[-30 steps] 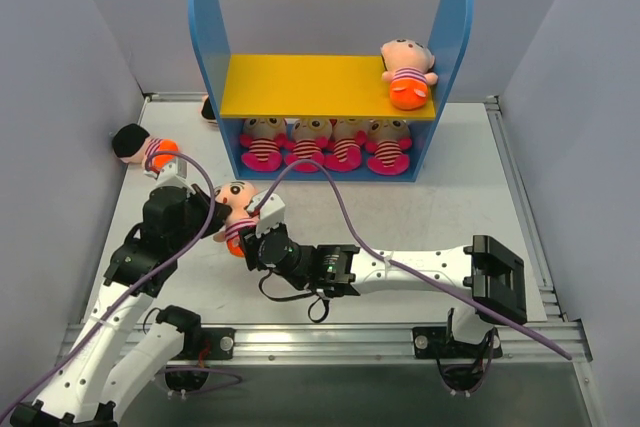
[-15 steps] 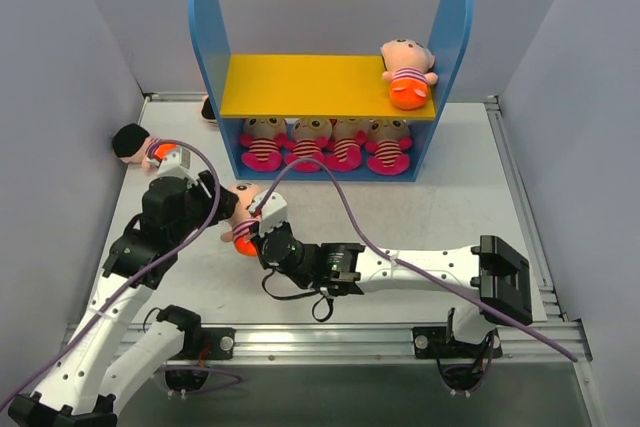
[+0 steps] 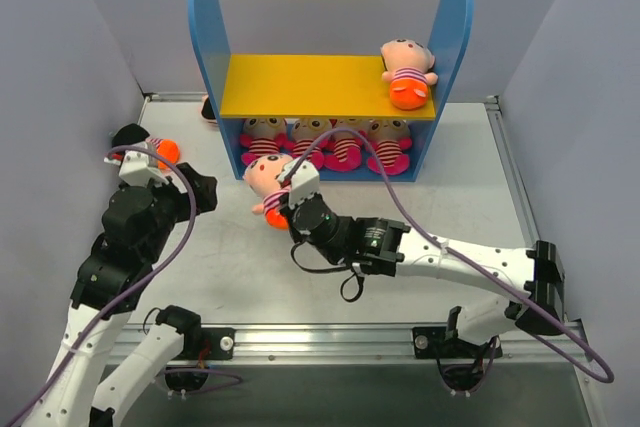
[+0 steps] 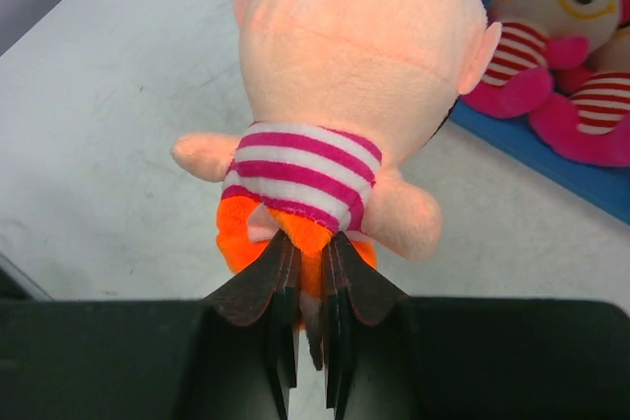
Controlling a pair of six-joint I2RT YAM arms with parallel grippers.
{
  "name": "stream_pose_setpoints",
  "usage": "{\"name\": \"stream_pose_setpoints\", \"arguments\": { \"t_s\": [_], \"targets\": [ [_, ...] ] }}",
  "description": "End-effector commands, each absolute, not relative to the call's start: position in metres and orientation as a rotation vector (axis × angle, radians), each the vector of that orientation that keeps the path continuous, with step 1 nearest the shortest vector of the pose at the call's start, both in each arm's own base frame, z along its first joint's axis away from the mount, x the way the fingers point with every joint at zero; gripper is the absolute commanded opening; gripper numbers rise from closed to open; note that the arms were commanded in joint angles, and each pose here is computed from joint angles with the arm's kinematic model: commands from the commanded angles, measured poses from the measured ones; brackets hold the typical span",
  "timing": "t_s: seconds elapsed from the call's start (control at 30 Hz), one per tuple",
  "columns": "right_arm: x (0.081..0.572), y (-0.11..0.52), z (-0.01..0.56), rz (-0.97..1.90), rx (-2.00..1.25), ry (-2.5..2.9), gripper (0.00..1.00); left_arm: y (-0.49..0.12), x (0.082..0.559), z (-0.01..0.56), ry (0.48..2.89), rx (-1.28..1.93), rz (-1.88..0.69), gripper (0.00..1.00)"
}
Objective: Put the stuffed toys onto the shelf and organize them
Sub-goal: Place the stuffed toy onto shelf
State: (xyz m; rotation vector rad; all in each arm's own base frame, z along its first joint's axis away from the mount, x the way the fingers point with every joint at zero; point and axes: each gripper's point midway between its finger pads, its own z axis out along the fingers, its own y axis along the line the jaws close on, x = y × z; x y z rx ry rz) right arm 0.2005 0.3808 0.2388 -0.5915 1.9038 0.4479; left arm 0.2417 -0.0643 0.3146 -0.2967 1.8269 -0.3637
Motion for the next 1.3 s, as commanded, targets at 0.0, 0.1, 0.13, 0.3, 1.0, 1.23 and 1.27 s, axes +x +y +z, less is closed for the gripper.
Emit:
{"name": "stream_pose_setpoints", "arguments": {
  "t_s": [0.0, 0.1, 0.13, 0.3, 1.0, 1.23, 1.27],
  "targets": [
    [0.232, 0.349, 0.299, 0.440, -0.482, 1.836, 0.00, -0.039, 0.232, 0.302, 1.833, -0.299, -0.213, 0.96],
    [0.246, 0.332, 0.324, 0.433, -0.461, 1.801, 0.00, -0.035, 0.222, 0.287, 1.833, -0.288, -0.205, 0.96],
    [0.258, 0.320, 0.339, 0.416, -0.428, 1.788, 0.00, -0.031, 0.216, 0.286, 1.815, -0.289, -0.206, 0.96],
    [0.299, 0.286, 0.375, 0.359, -0.384, 1.763, 0.00, -0.025, 0.205, 0.262, 1.815, -0.272, -0.180, 0.97],
    [0.430, 0.235, 0.391, 0.175, -0.333, 1.786, 0.00, -0.042, 0.218, 0.253, 1.842, -0.168, -0.227, 0.95],
    [0.449, 0.232, 0.385, 0.143, -0.314, 1.801, 0.00, -0.043, 0.218, 0.254, 1.839, -0.161, -0.235, 0.95],
    [0.450, 0.231, 0.385, 0.139, -0.308, 1.803, 0.00, -0.043, 0.218, 0.254, 1.838, -0.162, -0.233, 0.95]
  ]
}}
